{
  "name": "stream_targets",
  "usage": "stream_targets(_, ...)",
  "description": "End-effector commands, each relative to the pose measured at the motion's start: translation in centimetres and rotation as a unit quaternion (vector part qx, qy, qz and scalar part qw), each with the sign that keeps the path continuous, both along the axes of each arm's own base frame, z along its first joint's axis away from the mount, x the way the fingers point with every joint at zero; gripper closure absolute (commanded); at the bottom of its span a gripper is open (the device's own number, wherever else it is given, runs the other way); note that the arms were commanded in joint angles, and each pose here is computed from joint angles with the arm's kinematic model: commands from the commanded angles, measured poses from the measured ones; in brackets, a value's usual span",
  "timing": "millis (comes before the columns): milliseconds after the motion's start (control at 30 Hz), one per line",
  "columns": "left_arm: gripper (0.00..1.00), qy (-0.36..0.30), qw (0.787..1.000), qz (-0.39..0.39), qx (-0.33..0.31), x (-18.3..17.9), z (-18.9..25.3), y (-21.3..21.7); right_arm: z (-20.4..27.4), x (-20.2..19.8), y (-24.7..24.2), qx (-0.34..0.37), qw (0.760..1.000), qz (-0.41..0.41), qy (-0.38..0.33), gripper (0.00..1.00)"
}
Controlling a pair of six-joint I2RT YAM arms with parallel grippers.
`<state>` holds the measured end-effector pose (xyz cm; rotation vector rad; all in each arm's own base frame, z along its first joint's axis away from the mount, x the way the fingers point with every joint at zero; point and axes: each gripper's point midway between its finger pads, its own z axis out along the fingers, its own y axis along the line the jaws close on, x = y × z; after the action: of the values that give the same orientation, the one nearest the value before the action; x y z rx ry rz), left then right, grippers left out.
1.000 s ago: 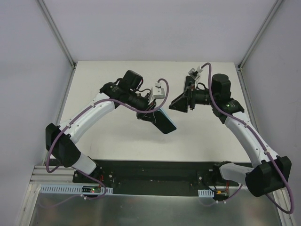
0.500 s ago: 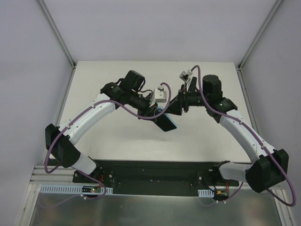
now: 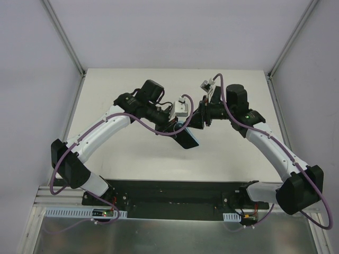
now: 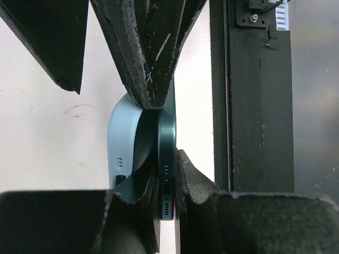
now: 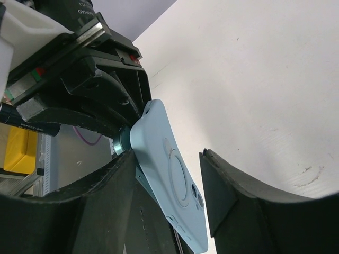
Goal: Take the phone out of the phone case
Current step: Remove the phone case from the phone.
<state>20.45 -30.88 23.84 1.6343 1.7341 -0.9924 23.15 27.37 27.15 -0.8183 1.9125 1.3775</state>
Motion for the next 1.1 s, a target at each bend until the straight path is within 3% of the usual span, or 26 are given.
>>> stream_targets(0, 1.0, -0.038, 0.997, -0.029, -0.053, -0.7, 3.9, -1.2, 0.3, 0.4, 0.4, -0.001, 1.0, 0.001, -0.024, 0.43)
stream_targets(1067, 1.0, -0.037, 0.996, -0.032, -0.073, -0.8, 6.0, -2.2, -3.3, 1.5, 0.5, -0.054, 0.998, -0.037, -0.023, 0.5)
